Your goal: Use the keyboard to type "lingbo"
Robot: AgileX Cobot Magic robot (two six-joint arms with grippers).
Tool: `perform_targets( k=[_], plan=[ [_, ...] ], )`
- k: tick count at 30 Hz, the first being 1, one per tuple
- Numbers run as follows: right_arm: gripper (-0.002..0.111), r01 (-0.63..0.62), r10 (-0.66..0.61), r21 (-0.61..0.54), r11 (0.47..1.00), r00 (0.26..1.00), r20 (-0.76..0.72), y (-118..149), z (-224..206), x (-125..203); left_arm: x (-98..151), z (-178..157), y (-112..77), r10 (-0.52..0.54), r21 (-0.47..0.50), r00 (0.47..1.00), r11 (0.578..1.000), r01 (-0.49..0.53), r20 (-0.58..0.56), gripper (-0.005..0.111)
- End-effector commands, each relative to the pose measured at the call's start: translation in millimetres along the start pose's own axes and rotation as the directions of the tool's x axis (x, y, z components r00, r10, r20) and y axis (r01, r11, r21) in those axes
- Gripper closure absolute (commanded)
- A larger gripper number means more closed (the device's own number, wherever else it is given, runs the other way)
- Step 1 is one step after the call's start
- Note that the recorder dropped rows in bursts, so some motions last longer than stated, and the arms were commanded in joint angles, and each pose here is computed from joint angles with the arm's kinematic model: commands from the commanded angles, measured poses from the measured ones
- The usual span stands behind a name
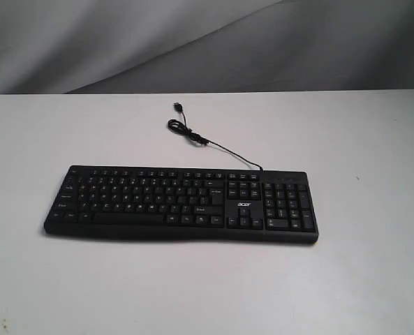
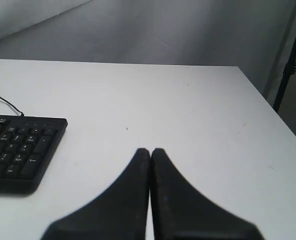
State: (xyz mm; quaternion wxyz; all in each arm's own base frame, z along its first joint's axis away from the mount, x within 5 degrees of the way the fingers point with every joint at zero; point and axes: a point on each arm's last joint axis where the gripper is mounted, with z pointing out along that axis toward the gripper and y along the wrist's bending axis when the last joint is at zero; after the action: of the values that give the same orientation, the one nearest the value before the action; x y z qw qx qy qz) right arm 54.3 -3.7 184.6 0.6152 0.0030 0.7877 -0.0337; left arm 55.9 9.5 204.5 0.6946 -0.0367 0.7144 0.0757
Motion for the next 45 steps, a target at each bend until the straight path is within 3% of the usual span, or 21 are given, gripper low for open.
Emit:
perform_targets(
  k=[1,5,10,16,18,21,22,25,29,36,41,45],
  plan=[
    [0.108,-0.007,0.007,0.005,1.000,1.000,0.000,0,0,1,1,0,-0.5,-0.002,0.007,1.000,1.000,0.002,0.008,0.106],
    [0.108,0.014,-0.014,0.012,1.000,0.999,0.051,-1,0,-4,1,0,-0.5,-0.002,0.007,1.000,1.000,0.002,0.008,0.106],
    [0.108,-0.051,0.051,-0.010,0.999,0.948,0.314,0,-5,-27,1,0,-0.5,-0.002,0.007,1.000,1.000,0.002,0.008,0.106],
    [0.108,-0.050,0.050,-0.011,0.999,0.889,0.455,-1,-10,-40,1,0,-0.5,-0.002,0.007,1.000,1.000,0.002,0.008,0.106],
    [0.108,-0.077,0.079,-0.027,0.997,0.811,0.580,-2,-17,-52,1,0,-0.5,-0.002,0.007,1.000,1.000,0.002,0.008,0.106],
    [0.108,-0.269,0.343,-0.218,0.938,0.635,0.692,-4,-28,-65,1,0,-0.5,-0.002,0.007,1.000,1.000,0.002,0.008,0.106],
    [0.108,-0.277,0.360,-0.236,0.931,0.615,0.701,-4,-29,-66,1,0,-0.5,-0.002,0.007,1.000,1.000,0.002,0.008,0.106],
    [0.108,-0.306,0.379,-0.227,0.924,0.675,0.633,-4,-25,-78,1,0,-0.5,-0.002,0.007,1.000,1.000,0.002,0.008,0.106],
    [0.108,-0.298,0.336,-0.155,0.942,0.824,0.455,-4,-3,-125,1,0,-0.5,-0.002,0.007,1.000,1.000,0.002,0.008,0.106],
    [0.108,-0.172,0.175,-0.052,0.984,0.983,0.057,1,101,-199,1,0,-0.5,-0.002,0.007,1.000,1.000,0.002,0.008,0.106],
    [0.108,0.107,-0.140,-0.165,0.980,0.969,-0.203,43,193,-210,1,0,-0.5,-0.002,0.007,1.000,1.000,0.002,0.008,0.106],
    [0.108,0.267,-0.389,-0.390,0.881,0.879,-0.277,98,248,-194,1,0,-0.5,-0.002,0.007,1.000,1.000,0.002,0.008,0.106]
  ],
)
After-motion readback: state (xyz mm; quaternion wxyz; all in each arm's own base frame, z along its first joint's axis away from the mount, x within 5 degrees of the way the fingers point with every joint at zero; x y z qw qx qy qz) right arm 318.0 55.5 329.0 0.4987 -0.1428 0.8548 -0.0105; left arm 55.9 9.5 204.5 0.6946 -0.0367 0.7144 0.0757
